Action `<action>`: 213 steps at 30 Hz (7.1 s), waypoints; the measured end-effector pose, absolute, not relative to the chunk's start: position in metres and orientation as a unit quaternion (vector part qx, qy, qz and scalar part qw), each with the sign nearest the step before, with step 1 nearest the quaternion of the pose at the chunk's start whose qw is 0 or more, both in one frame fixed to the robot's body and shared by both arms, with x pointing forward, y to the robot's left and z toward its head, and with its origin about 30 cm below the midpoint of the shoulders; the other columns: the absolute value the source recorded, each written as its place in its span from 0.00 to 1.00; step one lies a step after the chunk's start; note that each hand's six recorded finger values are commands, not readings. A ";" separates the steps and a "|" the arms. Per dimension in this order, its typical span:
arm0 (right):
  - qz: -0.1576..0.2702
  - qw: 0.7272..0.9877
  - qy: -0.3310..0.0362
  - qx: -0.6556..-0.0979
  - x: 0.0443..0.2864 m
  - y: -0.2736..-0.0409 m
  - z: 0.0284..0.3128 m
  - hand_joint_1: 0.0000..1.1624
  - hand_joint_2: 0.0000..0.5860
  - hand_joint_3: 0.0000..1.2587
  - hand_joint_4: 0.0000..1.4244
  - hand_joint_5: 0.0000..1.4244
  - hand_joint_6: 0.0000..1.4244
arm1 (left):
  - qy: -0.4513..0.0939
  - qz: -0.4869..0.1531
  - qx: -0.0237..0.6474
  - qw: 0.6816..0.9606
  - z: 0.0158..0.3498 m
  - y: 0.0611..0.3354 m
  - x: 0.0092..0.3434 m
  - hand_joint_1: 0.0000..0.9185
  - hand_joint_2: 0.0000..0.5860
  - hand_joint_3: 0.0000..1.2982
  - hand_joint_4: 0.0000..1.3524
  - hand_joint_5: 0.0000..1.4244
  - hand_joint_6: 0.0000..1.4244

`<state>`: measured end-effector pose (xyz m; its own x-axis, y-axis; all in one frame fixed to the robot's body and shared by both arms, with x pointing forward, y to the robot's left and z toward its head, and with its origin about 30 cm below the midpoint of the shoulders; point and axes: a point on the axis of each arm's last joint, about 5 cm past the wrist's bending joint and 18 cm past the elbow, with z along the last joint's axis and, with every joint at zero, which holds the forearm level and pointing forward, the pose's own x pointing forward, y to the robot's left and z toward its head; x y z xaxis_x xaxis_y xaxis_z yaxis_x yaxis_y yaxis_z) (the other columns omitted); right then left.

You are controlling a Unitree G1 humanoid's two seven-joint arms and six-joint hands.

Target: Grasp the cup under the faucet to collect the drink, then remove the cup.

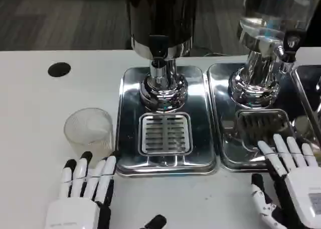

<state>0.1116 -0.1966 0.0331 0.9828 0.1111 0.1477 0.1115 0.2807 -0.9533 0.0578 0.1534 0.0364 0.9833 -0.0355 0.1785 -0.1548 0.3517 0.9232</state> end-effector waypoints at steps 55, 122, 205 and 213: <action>-0.027 0.804 -0.096 -0.586 0.106 -0.187 0.041 0.08 0.90 0.13 0.00 0.00 0.00 | -0.043 0.145 0.574 0.805 0.087 0.197 0.131 0.00 0.02 0.00 0.00 0.00 0.00; -0.012 0.822 -0.082 -0.564 0.106 -0.185 0.037 0.08 0.85 0.27 0.05 0.00 0.06 | 0.074 0.098 0.550 0.826 0.074 0.192 0.180 0.11 0.07 0.12 0.10 0.29 0.34; -0.013 0.836 -0.066 -0.544 0.100 -0.193 0.033 0.06 0.89 0.34 0.06 0.04 0.14 | 0.020 0.156 0.540 0.827 0.073 0.174 0.173 0.65 0.10 0.53 0.48 0.61 0.86; -0.016 0.836 -0.067 -0.545 0.100 -0.193 0.034 0.06 0.89 0.34 0.06 0.04 0.13 | -0.006 0.152 0.538 0.829 0.081 0.166 0.183 0.61 0.10 0.52 0.48 0.61 0.86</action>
<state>0.1002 -0.1934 0.0336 0.9904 0.0469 0.1302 0.1001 0.4063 -0.9082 0.1832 0.1665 0.0811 0.9540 0.2447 0.1733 -0.2581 0.3758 0.8900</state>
